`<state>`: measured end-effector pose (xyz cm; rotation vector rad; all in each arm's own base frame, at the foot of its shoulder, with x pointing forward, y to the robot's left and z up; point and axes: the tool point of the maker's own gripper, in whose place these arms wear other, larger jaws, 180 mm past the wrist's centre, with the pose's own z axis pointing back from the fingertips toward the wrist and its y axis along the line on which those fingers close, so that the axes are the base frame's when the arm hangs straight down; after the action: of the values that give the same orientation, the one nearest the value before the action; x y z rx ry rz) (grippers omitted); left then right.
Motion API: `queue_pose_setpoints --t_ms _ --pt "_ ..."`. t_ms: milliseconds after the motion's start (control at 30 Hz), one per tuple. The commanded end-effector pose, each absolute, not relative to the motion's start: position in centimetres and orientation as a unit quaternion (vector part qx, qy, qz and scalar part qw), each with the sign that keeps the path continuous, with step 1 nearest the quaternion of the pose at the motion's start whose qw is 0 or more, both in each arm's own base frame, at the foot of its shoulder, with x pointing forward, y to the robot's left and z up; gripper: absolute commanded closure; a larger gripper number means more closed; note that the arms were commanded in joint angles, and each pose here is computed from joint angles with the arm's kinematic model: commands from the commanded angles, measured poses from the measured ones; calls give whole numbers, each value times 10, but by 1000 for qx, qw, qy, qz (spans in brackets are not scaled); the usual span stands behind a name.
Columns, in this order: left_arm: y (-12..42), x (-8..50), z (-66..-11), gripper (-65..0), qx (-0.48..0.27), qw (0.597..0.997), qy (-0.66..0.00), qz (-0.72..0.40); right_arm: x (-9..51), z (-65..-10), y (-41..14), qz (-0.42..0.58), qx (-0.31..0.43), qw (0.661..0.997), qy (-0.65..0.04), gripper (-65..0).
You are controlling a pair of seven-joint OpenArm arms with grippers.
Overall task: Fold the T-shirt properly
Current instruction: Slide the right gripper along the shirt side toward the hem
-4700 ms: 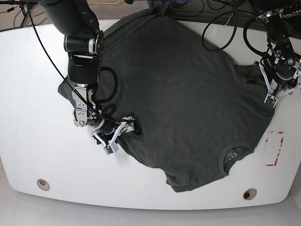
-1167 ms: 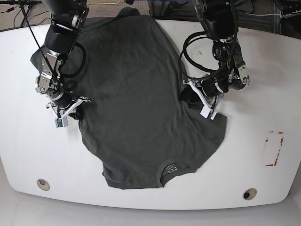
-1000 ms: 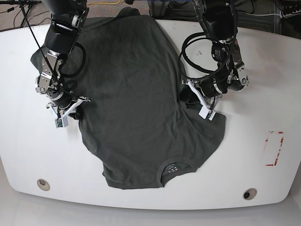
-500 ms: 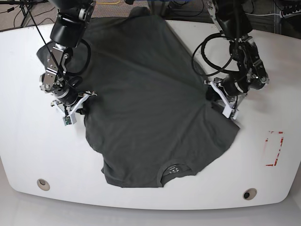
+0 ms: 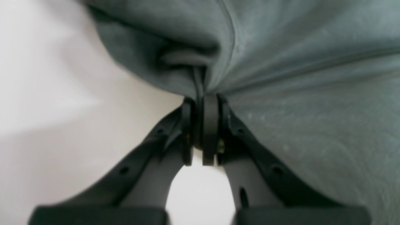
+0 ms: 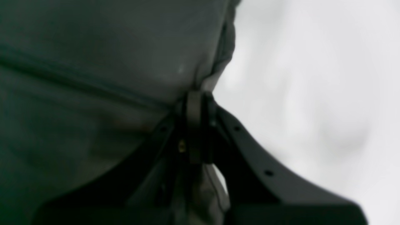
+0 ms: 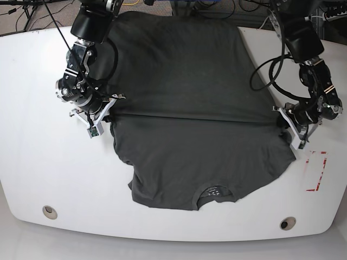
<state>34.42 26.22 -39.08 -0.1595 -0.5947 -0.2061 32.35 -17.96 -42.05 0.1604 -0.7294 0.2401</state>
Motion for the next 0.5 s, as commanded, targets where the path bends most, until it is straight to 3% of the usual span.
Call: queue_pose_setpoints --t_ms 0,333,433,467 --pt "287 365 -364 0 -51 941 -319 -100 318 -411 -184 118 63 920 -367 -3" --pt "282 391 -347 0 -35 936 -315 -153 275 -412 -165 116 65 923 -361 -8" --pt "276 396 -344 -54 -35 934 -317 -162 273 -410 -165 117 63 922 -363 -55" --pt "275 396 -344 -89 -35 934 -316 -165 274 -409 -165 117 62 922 -364 -105"
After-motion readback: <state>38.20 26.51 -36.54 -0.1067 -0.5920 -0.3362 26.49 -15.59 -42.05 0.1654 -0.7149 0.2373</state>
